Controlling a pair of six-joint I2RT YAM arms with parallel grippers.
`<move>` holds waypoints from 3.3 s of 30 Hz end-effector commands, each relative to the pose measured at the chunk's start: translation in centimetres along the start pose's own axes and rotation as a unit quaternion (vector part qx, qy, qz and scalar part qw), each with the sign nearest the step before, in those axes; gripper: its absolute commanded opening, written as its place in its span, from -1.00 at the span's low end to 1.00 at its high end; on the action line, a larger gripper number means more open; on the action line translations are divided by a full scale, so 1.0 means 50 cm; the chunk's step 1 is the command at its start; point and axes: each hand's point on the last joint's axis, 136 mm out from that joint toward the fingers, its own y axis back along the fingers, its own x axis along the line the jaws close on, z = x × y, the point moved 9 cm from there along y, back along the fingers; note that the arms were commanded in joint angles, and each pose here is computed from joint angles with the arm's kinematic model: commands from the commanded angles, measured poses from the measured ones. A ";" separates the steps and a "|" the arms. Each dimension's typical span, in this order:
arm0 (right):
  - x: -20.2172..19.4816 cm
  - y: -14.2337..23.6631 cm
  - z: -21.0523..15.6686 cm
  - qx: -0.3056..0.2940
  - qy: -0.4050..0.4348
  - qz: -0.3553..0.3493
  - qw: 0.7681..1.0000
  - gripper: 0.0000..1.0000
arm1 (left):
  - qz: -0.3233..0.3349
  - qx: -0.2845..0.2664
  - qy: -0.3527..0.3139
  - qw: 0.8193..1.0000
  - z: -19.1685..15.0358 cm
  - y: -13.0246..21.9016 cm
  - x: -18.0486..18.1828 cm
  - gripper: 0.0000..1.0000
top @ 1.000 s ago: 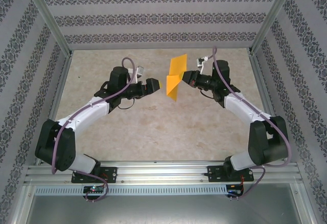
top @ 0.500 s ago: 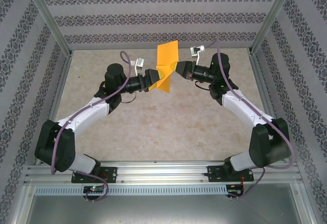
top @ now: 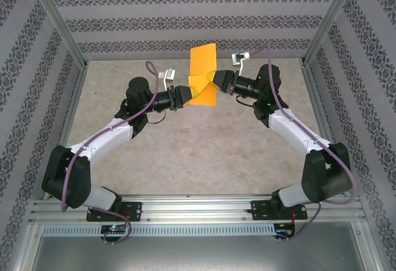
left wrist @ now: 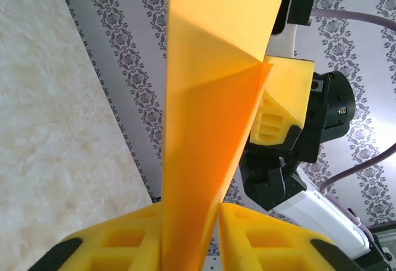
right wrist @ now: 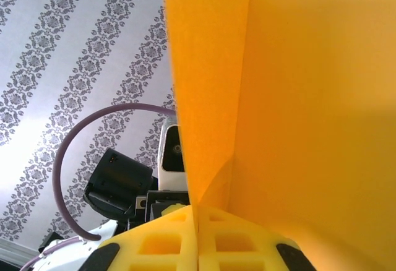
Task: Fold a paper plane with a square sheet of paper (fold left side to right side)
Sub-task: Turn over the paper at the center of the table, then third fold the triangle at the center of the table.
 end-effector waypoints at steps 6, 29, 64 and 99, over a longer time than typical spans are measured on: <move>-0.016 0.036 -0.007 -0.002 0.026 -0.070 0.997 -0.39 | 0.022 0.009 -0.068 0.997 -0.011 0.008 -0.049 -0.76; -0.112 0.319 -0.094 -0.095 0.026 -0.569 0.817 0.96 | 0.778 0.176 -0.209 0.566 -0.139 -0.023 0.142 -0.88; -0.311 -0.053 -0.175 0.088 -0.086 -0.336 0.934 0.48 | 0.436 0.028 0.034 0.899 -0.033 0.069 0.230 0.58; -0.512 -0.148 -0.200 0.239 -0.044 -0.396 0.886 0.29 | 0.377 0.039 0.149 0.913 -0.059 0.073 0.389 0.37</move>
